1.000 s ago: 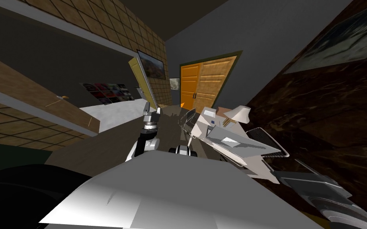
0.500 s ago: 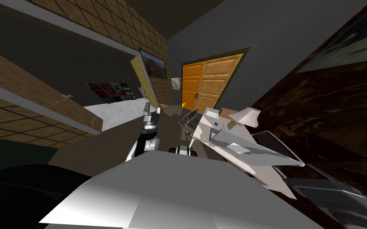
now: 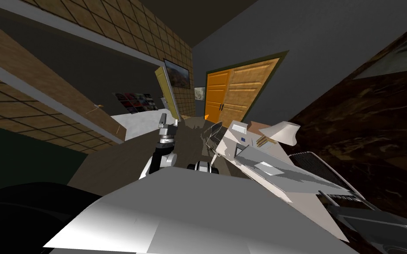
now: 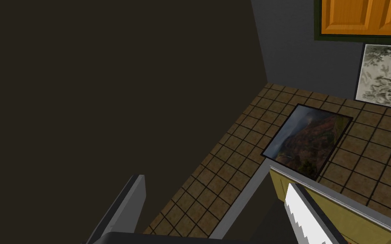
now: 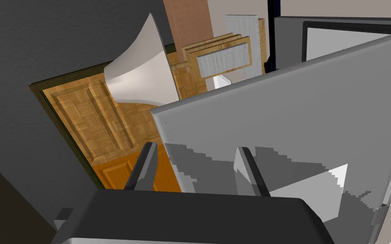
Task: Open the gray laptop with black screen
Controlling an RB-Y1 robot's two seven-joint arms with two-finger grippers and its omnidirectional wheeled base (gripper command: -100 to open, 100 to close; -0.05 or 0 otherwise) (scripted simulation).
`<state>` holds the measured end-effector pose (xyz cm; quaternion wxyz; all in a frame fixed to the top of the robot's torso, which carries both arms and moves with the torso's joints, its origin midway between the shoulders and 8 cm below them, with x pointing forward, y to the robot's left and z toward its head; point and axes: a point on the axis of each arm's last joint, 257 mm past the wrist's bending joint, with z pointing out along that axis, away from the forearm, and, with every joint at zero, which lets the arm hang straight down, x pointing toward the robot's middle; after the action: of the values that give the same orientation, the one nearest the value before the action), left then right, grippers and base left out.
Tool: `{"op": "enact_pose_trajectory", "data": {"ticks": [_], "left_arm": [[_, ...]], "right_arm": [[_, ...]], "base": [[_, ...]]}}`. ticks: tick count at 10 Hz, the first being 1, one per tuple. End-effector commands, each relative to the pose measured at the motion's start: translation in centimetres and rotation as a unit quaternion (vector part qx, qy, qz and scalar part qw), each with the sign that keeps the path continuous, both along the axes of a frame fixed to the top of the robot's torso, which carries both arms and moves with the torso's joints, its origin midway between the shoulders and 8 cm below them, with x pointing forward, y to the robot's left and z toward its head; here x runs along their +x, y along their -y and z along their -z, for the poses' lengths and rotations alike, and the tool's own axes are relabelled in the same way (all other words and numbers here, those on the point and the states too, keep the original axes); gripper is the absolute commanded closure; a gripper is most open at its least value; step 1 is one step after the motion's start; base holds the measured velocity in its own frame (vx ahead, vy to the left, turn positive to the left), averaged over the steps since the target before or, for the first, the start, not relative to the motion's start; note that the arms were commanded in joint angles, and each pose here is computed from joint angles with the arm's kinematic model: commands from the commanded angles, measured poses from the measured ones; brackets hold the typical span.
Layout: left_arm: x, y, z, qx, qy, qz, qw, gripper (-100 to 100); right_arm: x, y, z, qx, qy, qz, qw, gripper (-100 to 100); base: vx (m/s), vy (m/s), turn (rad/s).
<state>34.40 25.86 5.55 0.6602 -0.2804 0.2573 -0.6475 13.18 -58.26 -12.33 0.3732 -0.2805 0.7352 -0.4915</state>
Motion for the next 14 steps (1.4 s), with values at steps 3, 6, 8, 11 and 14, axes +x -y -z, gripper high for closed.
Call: {"op": "enact_pose_trajectory", "data": {"ticks": [3,6,8,11,14], "left_arm": [[0.0,0.0,0.0,0.0,0.0,0.0,1.0,0],[0.0,0.0,0.0,0.0,0.0,0.0,1.0,0],[0.0,0.0,0.0,0.0,0.0,0.0,1.0,0],[0.0,0.0,0.0,0.0,0.0,0.0,1.0,0],[0.0,0.0,0.0,0.0,0.0,0.0,1.0,0]], "right_arm": [[2.0,-1.6,0.1,0.0,-0.001,-0.037,0.9993,100],[3.3,-1.4,-0.1,0.01,0.037,-0.028,0.9989,-100],[4.0,-1.3,-0.2,0.017,0.06,-0.022,0.9978,-100],[4.9,-1.2,-0.4,0.026,0.089,-0.015,0.9956,-100],[6.0,-1.0,-0.5,0.038,0.122,-0.006,0.9918,-100]], "base": [[0.019,0.016,-0.2],[0.043,0.112,0.024],[0.053,0.176,0.024],[0.043,0.142,0.02],[0.046,0.131,0.023]]}}
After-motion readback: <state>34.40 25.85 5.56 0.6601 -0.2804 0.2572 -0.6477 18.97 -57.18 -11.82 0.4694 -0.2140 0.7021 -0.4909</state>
